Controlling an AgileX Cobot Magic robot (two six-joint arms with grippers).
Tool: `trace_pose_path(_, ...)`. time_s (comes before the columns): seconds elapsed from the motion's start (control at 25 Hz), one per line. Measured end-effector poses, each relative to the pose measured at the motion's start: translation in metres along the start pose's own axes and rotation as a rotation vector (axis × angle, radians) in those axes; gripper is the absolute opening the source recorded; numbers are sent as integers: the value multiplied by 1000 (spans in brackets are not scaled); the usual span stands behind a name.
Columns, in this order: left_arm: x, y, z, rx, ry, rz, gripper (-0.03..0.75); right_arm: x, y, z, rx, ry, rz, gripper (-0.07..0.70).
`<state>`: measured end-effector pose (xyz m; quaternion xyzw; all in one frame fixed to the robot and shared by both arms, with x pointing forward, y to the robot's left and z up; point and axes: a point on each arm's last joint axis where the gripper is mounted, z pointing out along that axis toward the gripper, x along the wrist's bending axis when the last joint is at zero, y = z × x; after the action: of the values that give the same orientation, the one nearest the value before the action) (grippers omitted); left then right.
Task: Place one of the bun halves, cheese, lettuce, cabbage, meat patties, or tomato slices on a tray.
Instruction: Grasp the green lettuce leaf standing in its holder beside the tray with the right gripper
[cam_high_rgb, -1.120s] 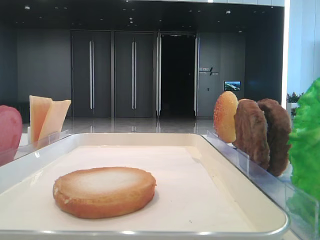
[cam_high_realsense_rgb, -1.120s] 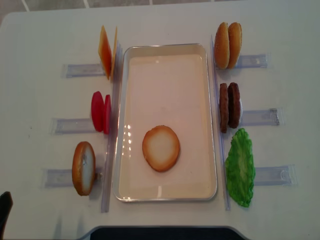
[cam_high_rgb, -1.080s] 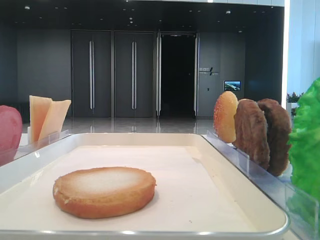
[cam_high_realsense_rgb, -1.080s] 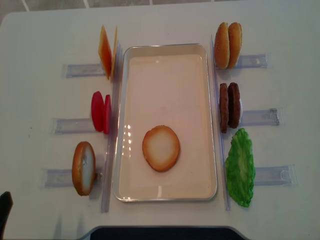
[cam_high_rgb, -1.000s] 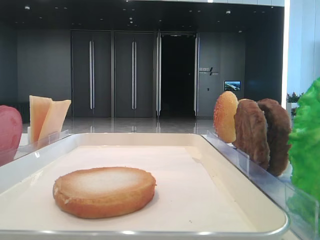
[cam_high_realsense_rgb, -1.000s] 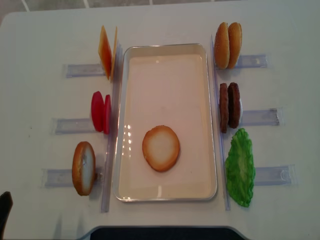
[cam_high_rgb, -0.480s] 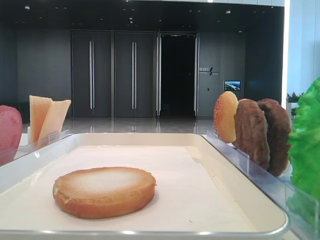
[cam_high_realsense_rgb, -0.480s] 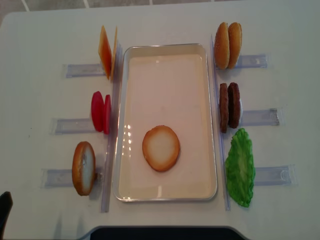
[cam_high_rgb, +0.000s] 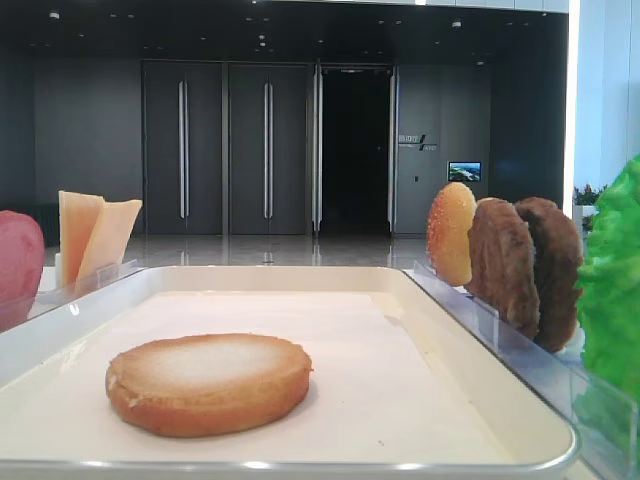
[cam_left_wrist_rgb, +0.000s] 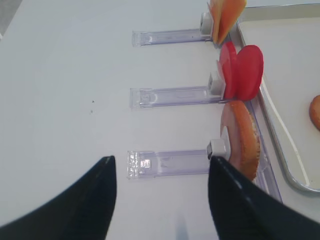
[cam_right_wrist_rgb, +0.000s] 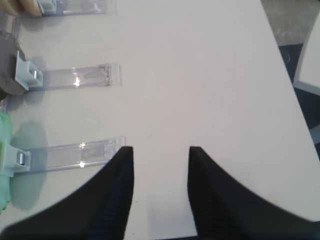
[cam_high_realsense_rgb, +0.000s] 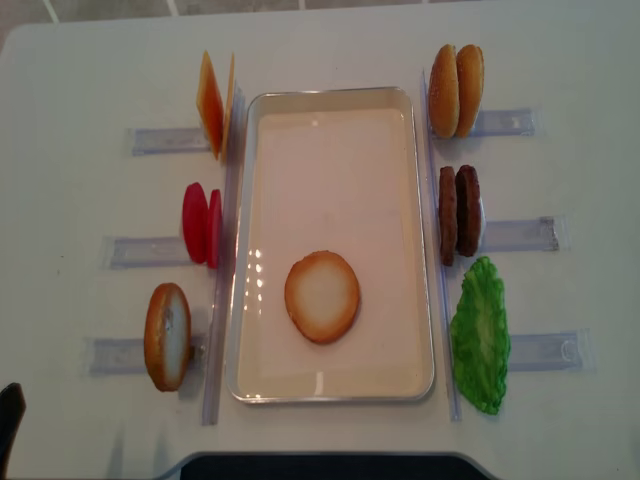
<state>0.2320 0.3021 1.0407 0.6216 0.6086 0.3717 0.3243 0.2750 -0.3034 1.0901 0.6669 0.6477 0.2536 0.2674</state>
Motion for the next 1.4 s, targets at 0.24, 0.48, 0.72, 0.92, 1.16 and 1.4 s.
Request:
trace_pose_path(0.24, 0, 0, 0, 0, 0, 0, 444, 11, 35, 33, 209, 42, -1, 283)
trace_pose_path(0.48, 0, 0, 0, 0, 0, 0, 444, 16, 47, 61, 350, 38, -12, 283)
trace_pose_path(0.72, 0, 0, 0, 0, 0, 0, 444, 28, 47, 61, 363, 181, -50, 311)
trace_pose_path(0.92, 0, 0, 0, -1, 0, 0, 432, 40, 48, 58, 366, 313, 6, 343)
trace_pose_path(1.16, 0, 0, 0, -1, 0, 0, 409, 52, 46, 54, 384, 382, -4, 346)
trace_pose_path(1.4, 0, 0, 0, -1, 0, 0, 406, 77, 37, 46, 443, 467, -35, 346)
